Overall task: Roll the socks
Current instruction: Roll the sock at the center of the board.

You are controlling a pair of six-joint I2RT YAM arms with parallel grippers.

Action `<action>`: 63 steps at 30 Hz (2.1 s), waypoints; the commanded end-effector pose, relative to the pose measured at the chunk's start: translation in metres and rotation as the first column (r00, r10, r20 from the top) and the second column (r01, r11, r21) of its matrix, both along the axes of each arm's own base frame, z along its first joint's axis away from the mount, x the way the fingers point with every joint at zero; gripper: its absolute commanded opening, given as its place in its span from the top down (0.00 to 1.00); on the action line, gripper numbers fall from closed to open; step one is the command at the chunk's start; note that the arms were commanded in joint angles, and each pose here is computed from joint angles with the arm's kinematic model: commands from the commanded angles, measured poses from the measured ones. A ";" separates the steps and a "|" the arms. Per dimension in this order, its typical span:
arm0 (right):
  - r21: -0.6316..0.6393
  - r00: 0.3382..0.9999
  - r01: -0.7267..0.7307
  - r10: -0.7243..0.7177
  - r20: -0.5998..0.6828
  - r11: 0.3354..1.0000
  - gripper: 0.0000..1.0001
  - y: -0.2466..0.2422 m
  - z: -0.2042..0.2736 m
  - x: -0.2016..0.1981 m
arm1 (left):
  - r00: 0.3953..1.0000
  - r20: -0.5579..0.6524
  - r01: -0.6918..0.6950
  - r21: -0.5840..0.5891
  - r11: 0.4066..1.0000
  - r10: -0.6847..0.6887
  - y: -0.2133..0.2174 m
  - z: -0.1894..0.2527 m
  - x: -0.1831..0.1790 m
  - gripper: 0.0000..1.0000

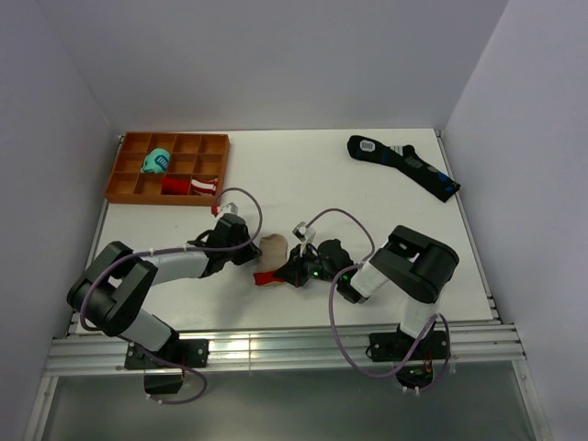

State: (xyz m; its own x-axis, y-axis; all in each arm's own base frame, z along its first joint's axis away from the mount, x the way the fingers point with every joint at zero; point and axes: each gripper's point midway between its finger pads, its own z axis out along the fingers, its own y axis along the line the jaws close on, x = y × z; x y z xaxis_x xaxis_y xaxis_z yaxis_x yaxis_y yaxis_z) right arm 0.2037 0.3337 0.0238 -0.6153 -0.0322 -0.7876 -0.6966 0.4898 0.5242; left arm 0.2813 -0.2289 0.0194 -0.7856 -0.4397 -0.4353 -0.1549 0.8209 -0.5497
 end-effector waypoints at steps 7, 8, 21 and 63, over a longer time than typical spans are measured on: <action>-0.248 0.988 -0.002 -0.037 -0.152 0.969 1.00 -0.035 -0.045 -0.017 | 0.991 -0.061 -0.107 0.126 0.986 0.115 0.044 -0.025 -0.023 1.00; -0.248 0.988 -0.004 -0.035 -0.153 0.969 1.00 -0.032 -0.043 -0.014 | 0.991 -0.065 -0.108 0.130 0.986 0.117 0.045 -0.026 -0.023 1.00; -0.394 0.943 -0.053 -0.085 -0.323 0.918 1.00 -0.040 -0.054 -0.012 | 0.989 -0.065 -0.123 0.103 0.987 0.130 0.049 -0.029 -0.026 1.00; -0.481 0.760 -0.320 -0.082 -0.645 0.816 1.00 -0.041 -0.079 -0.021 | 0.933 0.359 0.107 -0.218 0.970 -0.023 0.034 0.054 -0.058 0.55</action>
